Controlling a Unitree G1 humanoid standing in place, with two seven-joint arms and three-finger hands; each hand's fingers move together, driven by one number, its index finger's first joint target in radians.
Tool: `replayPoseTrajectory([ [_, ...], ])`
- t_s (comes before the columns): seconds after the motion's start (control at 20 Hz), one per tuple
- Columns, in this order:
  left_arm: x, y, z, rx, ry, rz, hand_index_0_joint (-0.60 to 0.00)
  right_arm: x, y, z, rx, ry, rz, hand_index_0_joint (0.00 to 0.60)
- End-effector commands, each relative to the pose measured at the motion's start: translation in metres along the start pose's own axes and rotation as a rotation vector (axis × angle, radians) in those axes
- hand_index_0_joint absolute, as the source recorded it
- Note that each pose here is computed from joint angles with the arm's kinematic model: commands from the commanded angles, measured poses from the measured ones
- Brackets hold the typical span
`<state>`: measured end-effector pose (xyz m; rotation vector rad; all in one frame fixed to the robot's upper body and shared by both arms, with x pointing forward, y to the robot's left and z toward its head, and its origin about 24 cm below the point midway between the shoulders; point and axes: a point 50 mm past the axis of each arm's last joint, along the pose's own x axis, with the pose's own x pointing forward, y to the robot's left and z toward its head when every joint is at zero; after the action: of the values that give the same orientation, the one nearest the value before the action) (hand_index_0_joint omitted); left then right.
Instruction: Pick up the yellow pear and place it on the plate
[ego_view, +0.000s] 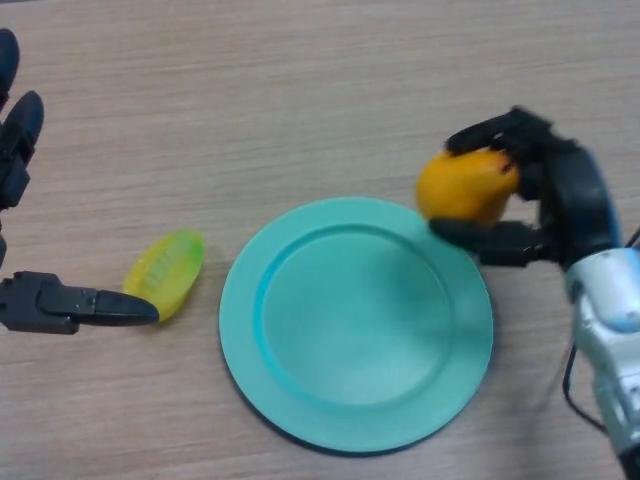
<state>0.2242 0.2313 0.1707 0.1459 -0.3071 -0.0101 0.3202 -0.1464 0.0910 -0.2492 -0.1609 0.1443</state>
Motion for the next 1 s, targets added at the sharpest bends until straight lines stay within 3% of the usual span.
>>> replayPoseTrajectory([
  [0.05,0.0,0.008,0.035,0.067,-0.199,0.027,0.0,-0.001,0.01,0.026,0.009,-0.133,-0.019,0.6],
  [0.15,0.001,0.006,0.034,0.059,-0.191,0.026,0.0,-0.007,0.029,0.019,0.075,-0.093,0.01,0.6],
  [0.25,0.003,0.001,0.033,0.055,-0.173,0.004,0.0,-0.01,0.043,0.01,0.062,-0.078,0.042,0.6],
  [0.4,0.005,-0.006,0.034,0.047,-0.179,-0.018,0.0,-0.009,0.052,0.002,0.022,-0.057,0.058,0.6],
  [0.6,0.004,-0.006,0.034,0.033,-0.183,-0.016,0.0,-0.018,0.056,-0.013,-0.12,0.066,0.126,0.6],
  [0.65,0.004,-0.007,0.034,0.034,-0.182,-0.02,0.0,-0.018,0.056,-0.014,-0.13,0.074,0.133,0.549],
  [0.7,0.004,-0.007,0.035,0.035,-0.183,-0.021,0.0,-0.019,0.057,-0.014,-0.131,0.072,0.137,0.45],
  [0.85,0.005,-0.009,0.036,0.04,-0.198,-0.029,0.0,-0.019,0.061,-0.003,-0.126,0.038,0.19,0.05],
  [0.9,0.007,-0.01,0.036,0.041,-0.199,-0.032,0.0,-0.019,0.061,0.004,-0.126,0.008,0.195,0.0],
  [1.0,0.008,-0.012,0.036,0.048,-0.182,-0.056,0.0,-0.018,0.06,0.019,-0.133,-0.072,0.178,0.0],
])
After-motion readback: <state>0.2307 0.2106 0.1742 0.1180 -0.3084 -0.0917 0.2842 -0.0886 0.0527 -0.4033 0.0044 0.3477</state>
